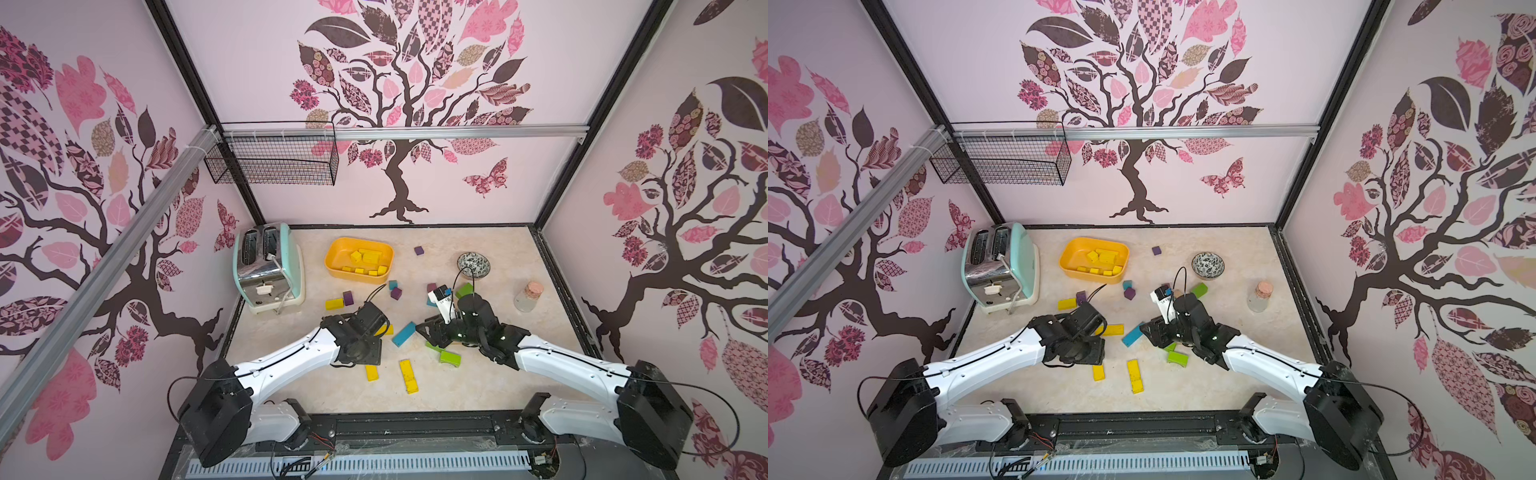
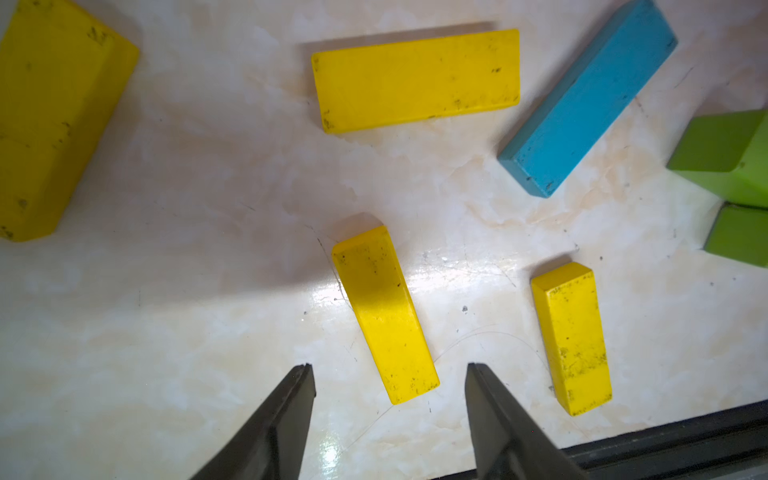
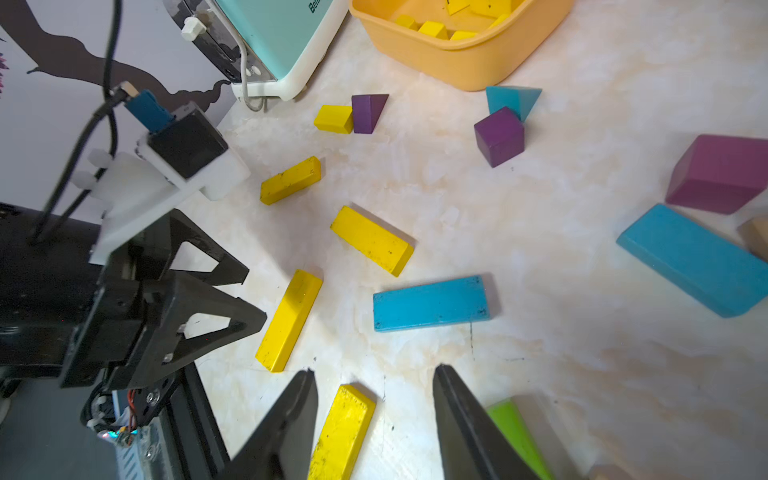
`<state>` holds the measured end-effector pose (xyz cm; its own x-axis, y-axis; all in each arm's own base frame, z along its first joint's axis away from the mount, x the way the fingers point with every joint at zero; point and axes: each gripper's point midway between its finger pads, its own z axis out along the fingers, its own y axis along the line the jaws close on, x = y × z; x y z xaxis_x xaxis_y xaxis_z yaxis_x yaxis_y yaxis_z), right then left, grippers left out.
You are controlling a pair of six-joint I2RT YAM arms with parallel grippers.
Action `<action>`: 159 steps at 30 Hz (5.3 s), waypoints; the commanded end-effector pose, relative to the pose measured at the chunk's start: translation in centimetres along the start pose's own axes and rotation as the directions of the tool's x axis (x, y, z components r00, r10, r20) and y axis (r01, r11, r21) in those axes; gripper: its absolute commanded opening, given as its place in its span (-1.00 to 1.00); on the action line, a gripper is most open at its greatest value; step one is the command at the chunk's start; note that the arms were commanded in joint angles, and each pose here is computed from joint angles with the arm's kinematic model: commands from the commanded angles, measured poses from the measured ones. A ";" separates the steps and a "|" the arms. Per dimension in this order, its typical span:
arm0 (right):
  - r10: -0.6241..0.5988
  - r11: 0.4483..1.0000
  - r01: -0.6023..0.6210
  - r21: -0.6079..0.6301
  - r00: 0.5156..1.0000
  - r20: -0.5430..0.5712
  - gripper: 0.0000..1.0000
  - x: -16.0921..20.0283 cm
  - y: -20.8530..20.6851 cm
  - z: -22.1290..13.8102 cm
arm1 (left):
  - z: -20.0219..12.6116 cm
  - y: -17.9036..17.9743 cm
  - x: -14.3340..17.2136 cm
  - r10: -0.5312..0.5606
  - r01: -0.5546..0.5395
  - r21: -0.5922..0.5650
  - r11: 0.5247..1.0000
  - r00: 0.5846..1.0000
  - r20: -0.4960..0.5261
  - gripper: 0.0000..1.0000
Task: Pick out the yellow building blocks
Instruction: Pick up the building block from the center of the board, then place the building block in the storage box.
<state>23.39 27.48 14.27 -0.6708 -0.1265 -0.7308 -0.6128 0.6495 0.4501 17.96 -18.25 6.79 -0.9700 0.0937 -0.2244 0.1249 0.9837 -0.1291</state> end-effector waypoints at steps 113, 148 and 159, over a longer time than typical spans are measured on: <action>-0.063 0.995 0.056 -0.085 0.994 -0.085 0.02 3.1 3.9 0.4 | 1.2 0.2 -1.0 -0.080 0.082 -0.040 0.996 0.995 0.052 -0.42; -0.240 0.970 0.230 0.082 0.962 0.131 0.10 -9.1 4.1 4.5 | -4.0 4.9 -19.6 -0.037 0.028 0.036 0.999 0.950 0.309 -0.42; -0.284 0.954 0.267 0.139 0.951 0.123 0.10 -10.8 2.4 6.3 | -2.6 4.6 -23.4 -0.016 0.000 0.045 0.999 0.940 0.340 -0.43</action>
<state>30.61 35.10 18.53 -0.4473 -0.2243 -0.8658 -0.7081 0.6802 0.1896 38.89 -14.87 12.84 -0.8713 0.0075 -0.4907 0.0995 0.9818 -0.1616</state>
